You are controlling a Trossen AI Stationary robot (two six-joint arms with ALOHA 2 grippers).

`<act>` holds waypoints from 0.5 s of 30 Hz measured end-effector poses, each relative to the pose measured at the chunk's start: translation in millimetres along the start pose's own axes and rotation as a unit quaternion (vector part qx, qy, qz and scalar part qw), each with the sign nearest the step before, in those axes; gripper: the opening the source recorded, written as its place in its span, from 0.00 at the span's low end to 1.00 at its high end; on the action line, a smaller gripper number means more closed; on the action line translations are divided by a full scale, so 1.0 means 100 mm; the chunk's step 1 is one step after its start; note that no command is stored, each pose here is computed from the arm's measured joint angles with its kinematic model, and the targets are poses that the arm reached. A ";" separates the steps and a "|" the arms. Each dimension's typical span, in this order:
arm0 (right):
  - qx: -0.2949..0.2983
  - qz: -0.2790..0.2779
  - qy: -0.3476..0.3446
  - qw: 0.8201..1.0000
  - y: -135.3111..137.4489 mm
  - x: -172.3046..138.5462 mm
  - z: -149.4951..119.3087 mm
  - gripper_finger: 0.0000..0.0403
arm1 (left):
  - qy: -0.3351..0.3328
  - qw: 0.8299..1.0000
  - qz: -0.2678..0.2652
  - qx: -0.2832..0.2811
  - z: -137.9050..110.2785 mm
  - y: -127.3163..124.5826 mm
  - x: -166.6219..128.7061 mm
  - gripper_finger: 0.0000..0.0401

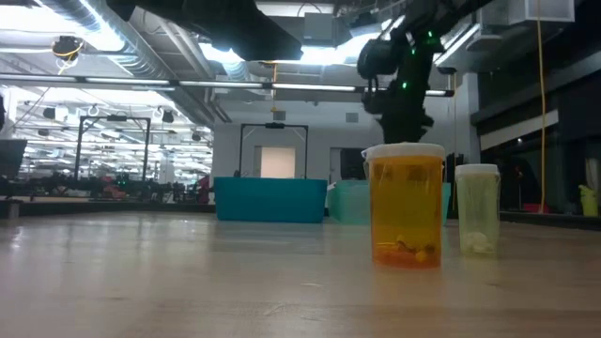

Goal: Pick and place medicine bottles into bin by pill shape (circle, oval)
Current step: Put the orange pill bottle into the light blue bin

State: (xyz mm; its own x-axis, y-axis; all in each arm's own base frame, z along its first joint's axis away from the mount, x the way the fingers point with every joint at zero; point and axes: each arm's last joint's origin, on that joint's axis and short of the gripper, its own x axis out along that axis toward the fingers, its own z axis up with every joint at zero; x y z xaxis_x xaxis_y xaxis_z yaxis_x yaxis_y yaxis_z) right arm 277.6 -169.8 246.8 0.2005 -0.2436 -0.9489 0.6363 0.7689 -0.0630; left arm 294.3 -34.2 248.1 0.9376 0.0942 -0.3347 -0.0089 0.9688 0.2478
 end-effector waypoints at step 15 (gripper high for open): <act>-0.129 0.011 0.122 0.984 1.08 -0.67 -1.19 0.68 | 0.000 1.000 0.000 -0.013 0.00 0.00 0.00 0.50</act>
State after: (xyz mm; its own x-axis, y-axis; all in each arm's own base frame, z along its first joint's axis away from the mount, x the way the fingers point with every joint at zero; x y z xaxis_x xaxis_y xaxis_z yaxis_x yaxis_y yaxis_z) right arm 243.9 -0.3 267.2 0.0066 -0.0999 -0.9950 0.4178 0.9043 -0.0880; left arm 294.2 -34.5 248.2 0.9377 0.0934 -0.3347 -0.0170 0.9744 0.2241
